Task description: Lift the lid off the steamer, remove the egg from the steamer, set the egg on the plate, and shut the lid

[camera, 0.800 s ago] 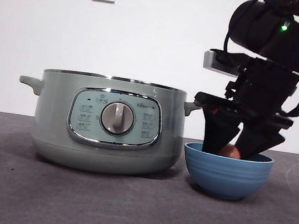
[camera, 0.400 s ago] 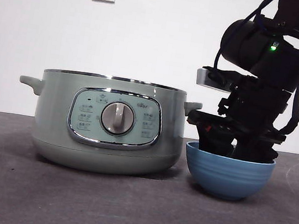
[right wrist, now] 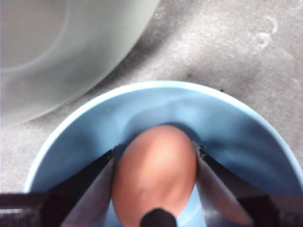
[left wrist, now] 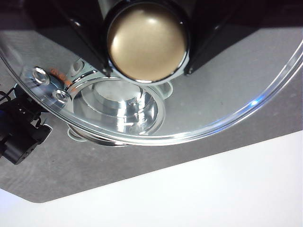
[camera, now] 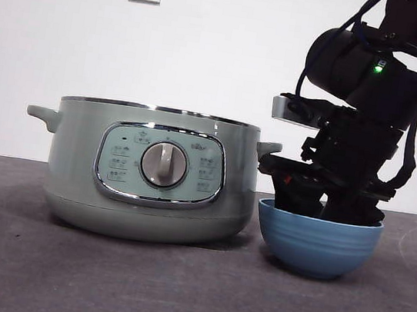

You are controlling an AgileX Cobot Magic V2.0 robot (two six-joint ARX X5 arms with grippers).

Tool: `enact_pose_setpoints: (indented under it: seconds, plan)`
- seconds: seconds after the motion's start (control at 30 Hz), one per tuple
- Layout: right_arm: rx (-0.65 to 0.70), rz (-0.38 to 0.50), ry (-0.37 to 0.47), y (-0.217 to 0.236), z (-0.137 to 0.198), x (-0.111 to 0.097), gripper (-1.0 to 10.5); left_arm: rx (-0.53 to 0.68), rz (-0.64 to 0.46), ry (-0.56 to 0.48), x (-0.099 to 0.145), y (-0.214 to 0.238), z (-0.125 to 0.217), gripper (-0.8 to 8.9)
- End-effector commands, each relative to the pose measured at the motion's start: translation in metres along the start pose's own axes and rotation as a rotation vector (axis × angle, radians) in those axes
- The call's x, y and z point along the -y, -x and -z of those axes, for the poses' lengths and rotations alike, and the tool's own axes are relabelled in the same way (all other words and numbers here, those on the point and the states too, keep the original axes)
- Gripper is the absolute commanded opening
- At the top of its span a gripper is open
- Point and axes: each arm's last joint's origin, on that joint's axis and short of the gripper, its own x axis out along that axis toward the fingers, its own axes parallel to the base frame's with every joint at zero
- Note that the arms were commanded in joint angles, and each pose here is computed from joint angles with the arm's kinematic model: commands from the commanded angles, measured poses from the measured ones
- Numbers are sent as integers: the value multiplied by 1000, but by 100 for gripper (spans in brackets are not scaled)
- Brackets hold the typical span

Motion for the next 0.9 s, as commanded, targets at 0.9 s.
enact_pose_setpoints:
  seconds: [0.9]
  plan:
    - [614, -10, 32, 212, 23, -13, 473, 63, 231, -71, 13, -125, -65, -8]
